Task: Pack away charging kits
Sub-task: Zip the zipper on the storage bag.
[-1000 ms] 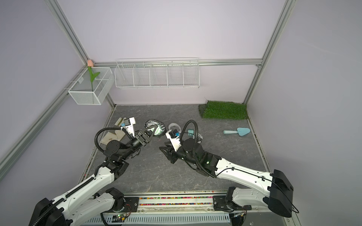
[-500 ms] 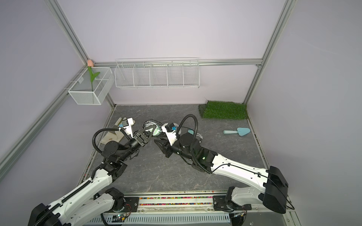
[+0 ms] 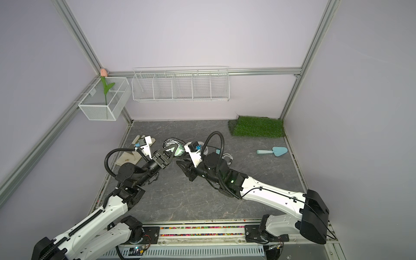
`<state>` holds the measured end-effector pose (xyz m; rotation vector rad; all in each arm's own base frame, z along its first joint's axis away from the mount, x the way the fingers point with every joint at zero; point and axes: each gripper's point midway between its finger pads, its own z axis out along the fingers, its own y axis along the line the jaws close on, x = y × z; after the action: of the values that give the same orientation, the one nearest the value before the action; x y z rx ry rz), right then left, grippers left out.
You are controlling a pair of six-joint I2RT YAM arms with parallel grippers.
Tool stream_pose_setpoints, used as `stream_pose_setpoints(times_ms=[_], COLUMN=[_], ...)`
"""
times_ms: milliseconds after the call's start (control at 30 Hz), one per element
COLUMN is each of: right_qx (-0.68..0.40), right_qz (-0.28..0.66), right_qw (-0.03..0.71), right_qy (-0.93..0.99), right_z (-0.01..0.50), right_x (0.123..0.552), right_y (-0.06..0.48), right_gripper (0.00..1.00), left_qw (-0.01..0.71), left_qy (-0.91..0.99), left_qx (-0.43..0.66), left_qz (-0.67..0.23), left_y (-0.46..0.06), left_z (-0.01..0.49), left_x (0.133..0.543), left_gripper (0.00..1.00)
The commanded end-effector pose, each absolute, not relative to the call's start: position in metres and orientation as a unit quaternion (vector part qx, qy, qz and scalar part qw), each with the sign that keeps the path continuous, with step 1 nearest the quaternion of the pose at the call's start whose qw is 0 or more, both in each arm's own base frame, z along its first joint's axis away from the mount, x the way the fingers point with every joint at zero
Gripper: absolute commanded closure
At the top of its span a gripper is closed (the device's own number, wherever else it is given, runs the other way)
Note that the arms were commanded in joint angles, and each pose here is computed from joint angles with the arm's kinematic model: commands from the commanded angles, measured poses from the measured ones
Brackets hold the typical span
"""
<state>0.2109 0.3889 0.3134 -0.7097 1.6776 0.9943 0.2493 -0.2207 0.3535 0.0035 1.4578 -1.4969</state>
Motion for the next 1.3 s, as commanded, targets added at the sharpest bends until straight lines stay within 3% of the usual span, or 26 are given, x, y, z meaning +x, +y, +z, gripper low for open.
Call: stream_pose_setpoints(times_ms=[0, 433, 867, 1267], right_qx=[-0.287, -0.292, -0.269, -0.265], right_qz=[0.409, 0.431, 0.401, 0.302], right_qw=[0.515, 0.503, 0.519, 0.549], right_qy=[0.696, 0.690, 0.705, 0.733], right_z=[0.315, 0.318, 0.316, 0.306], right_x=[0.214, 0.216, 0.225, 0.231], right_y=[0.390, 0.409, 0.395, 0.339], right_gripper=[0.62, 0.64, 0.94, 0.94], left_qw=[0.513, 0.514, 0.525, 0.515], left_qy=[0.574, 0.571, 0.577, 0.616], left_qx=[0.011, 0.010, -0.003, -0.004], left_qz=[-0.638, -0.640, -0.626, -0.595], left_y=[-0.219, -0.218, -0.210, -0.207], left_z=[0.379, 0.379, 0.376, 0.366], left_x=[0.241, 0.241, 0.240, 0.239], left_gripper=[0.78, 0.79, 0.79, 0.86])
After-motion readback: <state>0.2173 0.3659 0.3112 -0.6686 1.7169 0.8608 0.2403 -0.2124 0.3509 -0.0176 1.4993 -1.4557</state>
